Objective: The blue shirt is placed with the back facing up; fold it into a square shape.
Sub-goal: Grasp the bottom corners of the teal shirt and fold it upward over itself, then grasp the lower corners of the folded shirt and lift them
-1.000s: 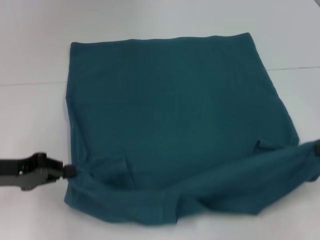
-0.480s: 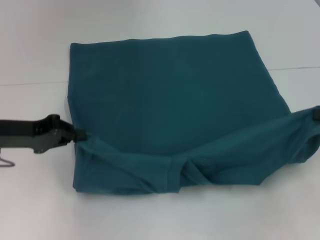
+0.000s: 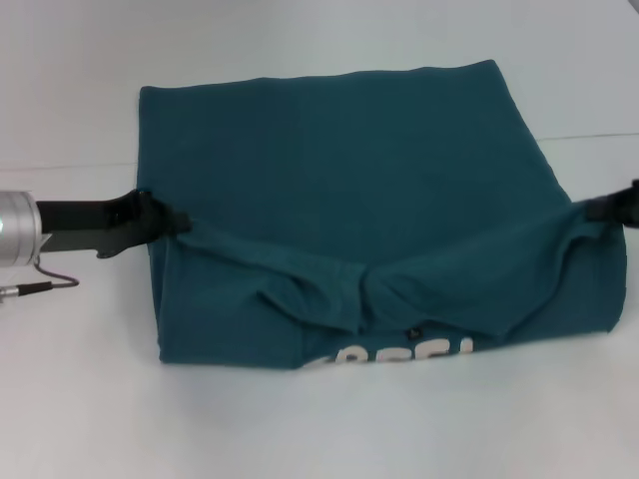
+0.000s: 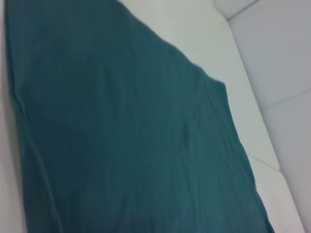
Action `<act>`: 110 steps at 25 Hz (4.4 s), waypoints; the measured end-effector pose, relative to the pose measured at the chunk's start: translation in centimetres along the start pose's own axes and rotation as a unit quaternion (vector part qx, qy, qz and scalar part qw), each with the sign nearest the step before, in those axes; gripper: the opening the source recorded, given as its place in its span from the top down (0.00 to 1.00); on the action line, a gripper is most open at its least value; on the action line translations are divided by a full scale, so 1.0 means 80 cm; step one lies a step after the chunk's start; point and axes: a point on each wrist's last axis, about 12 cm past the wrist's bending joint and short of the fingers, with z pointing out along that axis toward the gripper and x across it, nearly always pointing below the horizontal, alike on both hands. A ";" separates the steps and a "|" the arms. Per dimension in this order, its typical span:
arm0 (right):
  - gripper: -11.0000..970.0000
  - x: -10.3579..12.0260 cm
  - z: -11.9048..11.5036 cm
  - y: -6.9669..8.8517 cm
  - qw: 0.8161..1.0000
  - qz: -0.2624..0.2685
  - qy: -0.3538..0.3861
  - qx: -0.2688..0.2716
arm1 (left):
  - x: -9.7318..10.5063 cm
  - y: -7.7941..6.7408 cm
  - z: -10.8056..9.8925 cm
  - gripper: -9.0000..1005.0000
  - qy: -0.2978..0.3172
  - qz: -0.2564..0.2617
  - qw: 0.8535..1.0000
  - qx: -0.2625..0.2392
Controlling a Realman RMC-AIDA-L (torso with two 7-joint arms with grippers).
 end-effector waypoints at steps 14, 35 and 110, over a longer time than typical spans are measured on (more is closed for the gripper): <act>0.92 -0.027 0.034 0.025 0.998 -0.038 -0.027 0.031 | -0.018 -0.020 0.015 0.99 0.000 0.057 0.998 -0.041; 0.91 -0.038 0.100 0.033 0.982 -0.067 -0.123 0.126 | -0.032 -0.031 0.062 0.99 -0.064 0.137 0.981 -0.119; 0.15 0.054 -0.026 -0.019 0.994 -0.022 -0.027 -0.104 | 0.075 0.038 0.005 0.22 -0.061 0.059 0.996 -0.025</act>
